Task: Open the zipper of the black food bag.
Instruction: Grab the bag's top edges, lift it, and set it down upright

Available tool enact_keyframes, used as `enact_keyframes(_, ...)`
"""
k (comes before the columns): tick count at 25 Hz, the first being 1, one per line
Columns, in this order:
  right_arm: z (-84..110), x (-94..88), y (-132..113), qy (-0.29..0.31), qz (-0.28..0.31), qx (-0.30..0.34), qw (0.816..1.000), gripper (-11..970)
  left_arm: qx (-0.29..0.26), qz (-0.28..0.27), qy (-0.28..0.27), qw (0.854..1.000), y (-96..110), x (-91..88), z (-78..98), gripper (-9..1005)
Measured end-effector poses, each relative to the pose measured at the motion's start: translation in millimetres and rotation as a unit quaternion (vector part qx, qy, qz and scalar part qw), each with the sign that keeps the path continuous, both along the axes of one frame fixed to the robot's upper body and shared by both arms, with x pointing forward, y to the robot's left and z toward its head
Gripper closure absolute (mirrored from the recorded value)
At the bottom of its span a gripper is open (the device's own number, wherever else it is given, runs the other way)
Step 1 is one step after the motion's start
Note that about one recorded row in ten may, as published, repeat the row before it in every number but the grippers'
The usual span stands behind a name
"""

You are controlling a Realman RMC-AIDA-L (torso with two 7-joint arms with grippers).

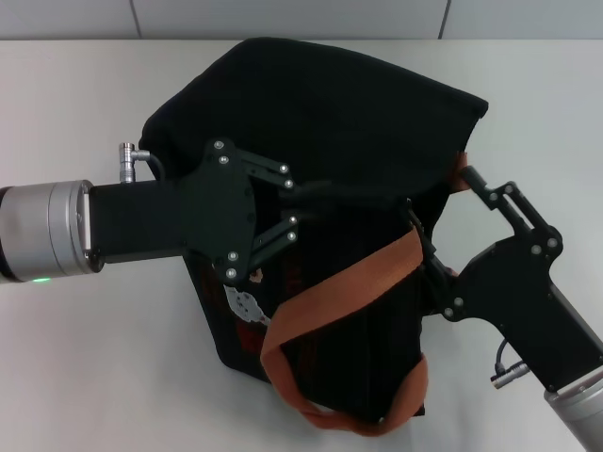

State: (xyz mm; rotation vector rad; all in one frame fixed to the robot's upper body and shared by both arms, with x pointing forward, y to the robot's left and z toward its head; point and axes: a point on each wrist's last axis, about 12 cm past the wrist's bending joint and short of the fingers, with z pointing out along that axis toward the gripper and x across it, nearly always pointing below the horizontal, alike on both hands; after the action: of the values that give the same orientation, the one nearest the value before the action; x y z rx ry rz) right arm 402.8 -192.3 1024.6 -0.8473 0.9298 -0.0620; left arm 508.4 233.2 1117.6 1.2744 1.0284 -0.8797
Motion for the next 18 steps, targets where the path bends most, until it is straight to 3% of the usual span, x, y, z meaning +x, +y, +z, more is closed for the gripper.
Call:
enact_keyframes(12,-1.4,-0.6,0.7,0.005,0.004,-0.003,1.0,445,-0.005,-0.003,0.005,1.0,0.0,-2.9,-1.6,897)
enact_keyframes(14,-1.6,-0.8,0.7,0.006,0.004,-0.004,1.0,659,-0.005,-0.005,0.006,1.0,-0.6,-3.6,-2.1,897)
enact_keyframes(18,-1.7,-1.0,1.0,0.008,0.006,-0.001,1.0,738,-0.006,-0.006,0.006,1.0,-1.1,-4.1,-2.3,897)
